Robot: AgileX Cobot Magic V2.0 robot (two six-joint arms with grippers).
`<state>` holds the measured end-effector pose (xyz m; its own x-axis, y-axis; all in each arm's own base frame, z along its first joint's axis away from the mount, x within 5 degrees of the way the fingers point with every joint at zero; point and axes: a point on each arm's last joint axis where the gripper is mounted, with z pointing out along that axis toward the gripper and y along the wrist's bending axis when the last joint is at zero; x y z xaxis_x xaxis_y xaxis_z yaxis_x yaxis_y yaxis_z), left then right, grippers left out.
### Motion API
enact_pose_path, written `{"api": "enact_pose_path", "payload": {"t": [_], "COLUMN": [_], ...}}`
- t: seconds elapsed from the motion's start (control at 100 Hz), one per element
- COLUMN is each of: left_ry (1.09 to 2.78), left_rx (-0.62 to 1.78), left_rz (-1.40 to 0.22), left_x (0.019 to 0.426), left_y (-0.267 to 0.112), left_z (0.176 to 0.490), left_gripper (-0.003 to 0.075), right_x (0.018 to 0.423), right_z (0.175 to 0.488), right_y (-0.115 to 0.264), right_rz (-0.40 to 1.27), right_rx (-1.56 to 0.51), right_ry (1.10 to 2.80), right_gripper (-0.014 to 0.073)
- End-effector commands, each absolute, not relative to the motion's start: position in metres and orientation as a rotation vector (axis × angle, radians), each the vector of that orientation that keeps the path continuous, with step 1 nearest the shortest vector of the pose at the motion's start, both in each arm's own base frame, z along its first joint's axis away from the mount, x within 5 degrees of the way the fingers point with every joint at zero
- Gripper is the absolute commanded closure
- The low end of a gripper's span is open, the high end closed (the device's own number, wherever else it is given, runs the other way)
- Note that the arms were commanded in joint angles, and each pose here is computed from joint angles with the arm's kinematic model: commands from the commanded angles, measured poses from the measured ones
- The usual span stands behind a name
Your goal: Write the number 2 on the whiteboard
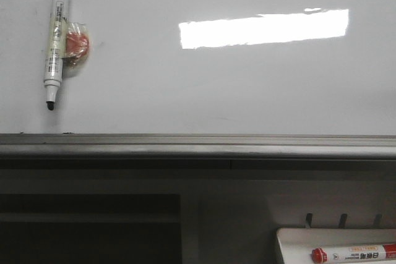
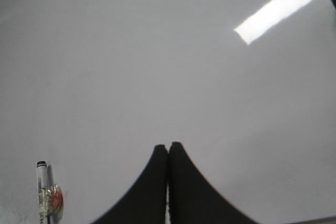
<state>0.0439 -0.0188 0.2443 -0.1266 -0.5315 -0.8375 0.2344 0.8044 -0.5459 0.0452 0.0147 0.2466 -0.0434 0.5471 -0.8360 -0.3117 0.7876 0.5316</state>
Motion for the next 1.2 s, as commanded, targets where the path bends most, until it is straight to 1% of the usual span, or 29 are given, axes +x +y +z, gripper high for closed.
{"api": "enact_pose_path", "payload": {"t": [0.0,0.06,0.1,0.11,0.13,0.14,0.15,0.16,0.17,0.18,0.23,0.27,0.34,0.4,0.46,0.5,0.62,0.71,0.87,0.94,1.07,1.19], "left_ry": [1.542,1.594,1.624,1.638,1.658,1.665,1.673,1.684,1.692,1.707,1.763,1.81,1.872,1.907,1.955,1.988,2.069,2.098,2.103,2.078,2.037,2.078], "left_rx": [-0.123,-0.07,-0.048,-0.042,-0.027,-0.022,-0.015,-0.01,-0.005,-0.002,0.011,0.038,0.137,0.24,0.268,0.261,0.247,0.28,0.387,0.406,0.352,0.293], "left_rz": [-0.524,-0.464,-0.441,-0.438,-0.429,-0.426,-0.42,-0.418,-0.416,-0.415,-0.425,-0.434,-0.459,-0.485,-0.557,-0.592,-0.614,-0.629,-0.668,-0.635,-0.589,-0.591], "left_x": [0.039,0.04,0.043,0.044,0.046,0.047,0.049,0.049,0.05,0.052,0.06,0.068,0.08,0.09,0.102,0.11,0.132,0.142,0.156,0.165,0.184,0.198], "left_y": [-0.016,-0.017,-0.017,-0.018,-0.019,-0.019,-0.019,-0.02,-0.02,-0.02,-0.023,-0.026,-0.034,-0.042,-0.049,-0.052,-0.055,-0.061,-0.083,-0.091,-0.101,-0.106], "left_z": [0.28,0.295,0.302,0.305,0.308,0.309,0.312,0.312,0.313,0.315,0.319,0.323,0.326,0.328,0.327,0.326,0.319,0.318,0.316,0.313,0.306,0.294], "left_gripper": [0.071,0.0628,0.053,0.0492,0.0452,0.0412,0.0393,0.0353,0.0335,0.03,0.021,0.018,0.0193,0.0246,0.03,0.0312,0.0314,0.0314,0.0314,0.0314,0.0314,0.0314], "right_x": [0.033,0.032,0.03,0.03,0.03,0.03,0.03,0.03,0.03,0.03,0.03,0.03,0.029,0.028,0.028,0.028,0.028,0.028,0.028,0.028,0.028,0.028], "right_z": [0.277,0.283,0.288,0.289,0.29,0.292,0.292,0.293,0.294,0.295,0.3,0.304,0.312,0.319,0.322,0.323,0.321,0.319,0.318,0.318,0.317,0.315], "right_y": [0.011,0.012,0.012,0.012,0.013,0.013,0.013,0.013,0.013,0.013,0.014,0.014,0.014,0.014,0.014,0.014,0.014,0.015,0.015,0.015,0.015,0.016], "right_rz": [0.639,0.611,0.61,0.61,0.609,0.61,0.609,0.608,0.608,0.608,0.605,0.6,0.59,0.581,0.571,0.571,0.57,0.569,0.568,0.568,0.567,0.566], "right_rx": [0.134,0.106,0.099,0.098,0.096,0.095,0.094,0.093,0.092,0.091,0.084,0.078,0.063,0.052,0.041,0.041,0.039,0.037,0.035,0.035,0.034,0.031], "right_ry": [1.366,1.408,1.436,1.44,1.46,1.461,1.473,1.487,1.49,1.494,1.525,1.535,1.529,1.52,1.519,1.519,1.539,1.557,1.576,1.576,1.582,1.603], "right_gripper": [0.0562,0.047,0.0391,0.0365,0.0339,0.0314,0.0301,0.0277,0.0266,0.0245,0.0193,0.0178,0.0185,0.0186,0.0186,0.0186,0.0186,0.0186,0.0186,0.0186,0.0186,0.0186]}}
